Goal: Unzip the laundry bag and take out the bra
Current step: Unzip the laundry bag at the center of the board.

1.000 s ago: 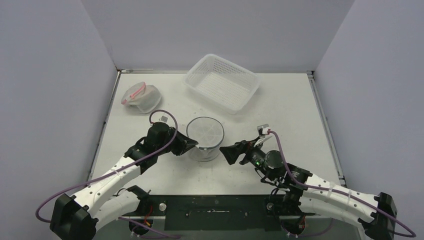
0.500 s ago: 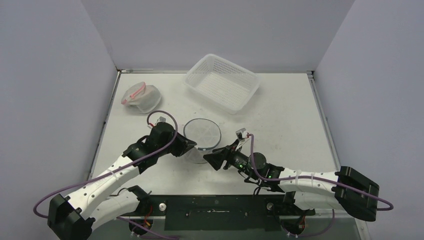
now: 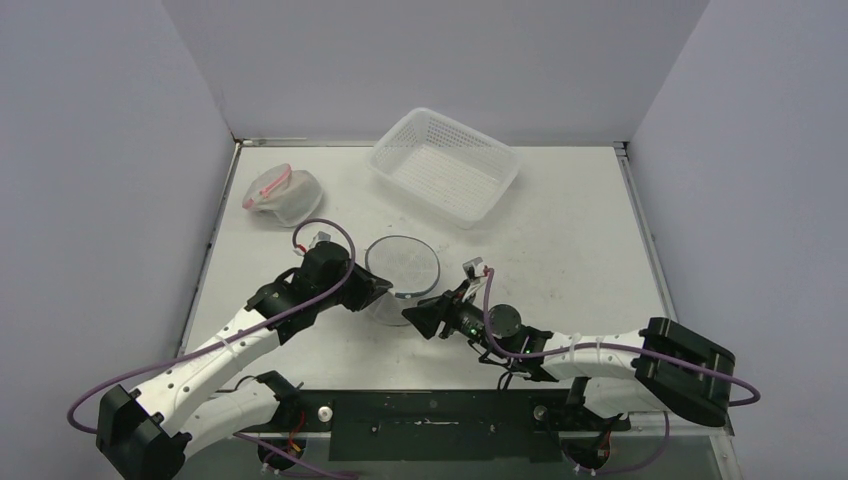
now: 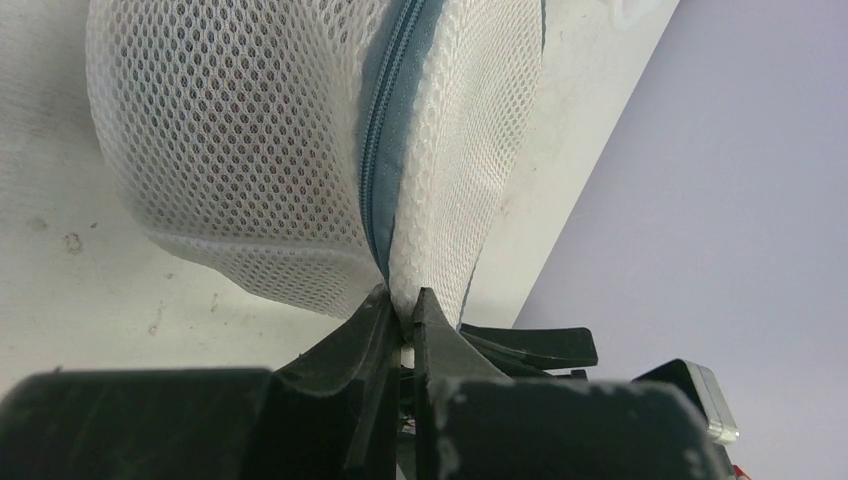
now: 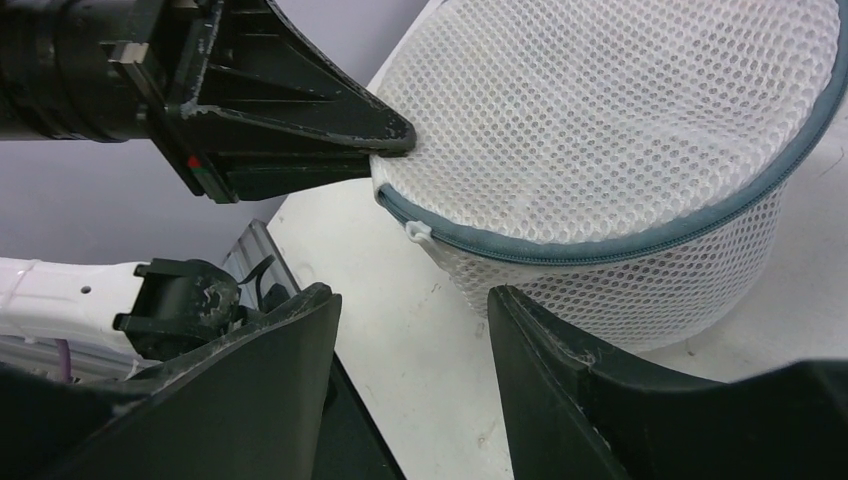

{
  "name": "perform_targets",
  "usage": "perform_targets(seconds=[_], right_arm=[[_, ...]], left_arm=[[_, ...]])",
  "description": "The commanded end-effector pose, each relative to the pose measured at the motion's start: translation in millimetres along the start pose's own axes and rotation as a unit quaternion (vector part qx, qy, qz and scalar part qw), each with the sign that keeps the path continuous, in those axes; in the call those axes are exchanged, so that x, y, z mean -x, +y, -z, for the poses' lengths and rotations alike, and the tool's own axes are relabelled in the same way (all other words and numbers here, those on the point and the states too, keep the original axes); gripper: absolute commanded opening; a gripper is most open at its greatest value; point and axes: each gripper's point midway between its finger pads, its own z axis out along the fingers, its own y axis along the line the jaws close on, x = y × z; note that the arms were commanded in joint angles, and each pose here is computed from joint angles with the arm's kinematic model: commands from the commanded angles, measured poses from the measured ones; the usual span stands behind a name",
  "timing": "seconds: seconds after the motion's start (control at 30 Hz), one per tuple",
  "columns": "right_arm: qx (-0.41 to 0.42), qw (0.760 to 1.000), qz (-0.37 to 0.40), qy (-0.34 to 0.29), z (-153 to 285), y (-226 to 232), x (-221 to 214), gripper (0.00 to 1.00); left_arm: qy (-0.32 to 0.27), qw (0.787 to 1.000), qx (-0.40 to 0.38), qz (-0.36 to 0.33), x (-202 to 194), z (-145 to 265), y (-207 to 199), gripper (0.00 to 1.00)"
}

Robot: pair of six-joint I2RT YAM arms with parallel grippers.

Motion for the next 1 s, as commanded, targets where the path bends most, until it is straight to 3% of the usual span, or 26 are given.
perform_targets(seconds=[0.0, 0.5, 0.97], right_arm=[[0.041, 0.998, -0.015, -0.038, -9.4, 21.1, 22.1, 0.56], [0.050, 0.997, -0.015, -0.050, -23.0, 20.7, 28.4, 0.48], [0.052, 0.998, -0.012, -0.042, -21.9, 18.0, 25.3, 0.30]], left_arm=[[-0.003, 0.999, -0.035, 0.008, 1.2, 4.1, -20.4, 0.00], [0.000, 0.999, -0.037, 0.005, -0.1, 5.5, -18.1, 0.00], [-0.003, 0.999, -0.036, 0.005, 0.9, 3.6, -16.2, 0.00]])
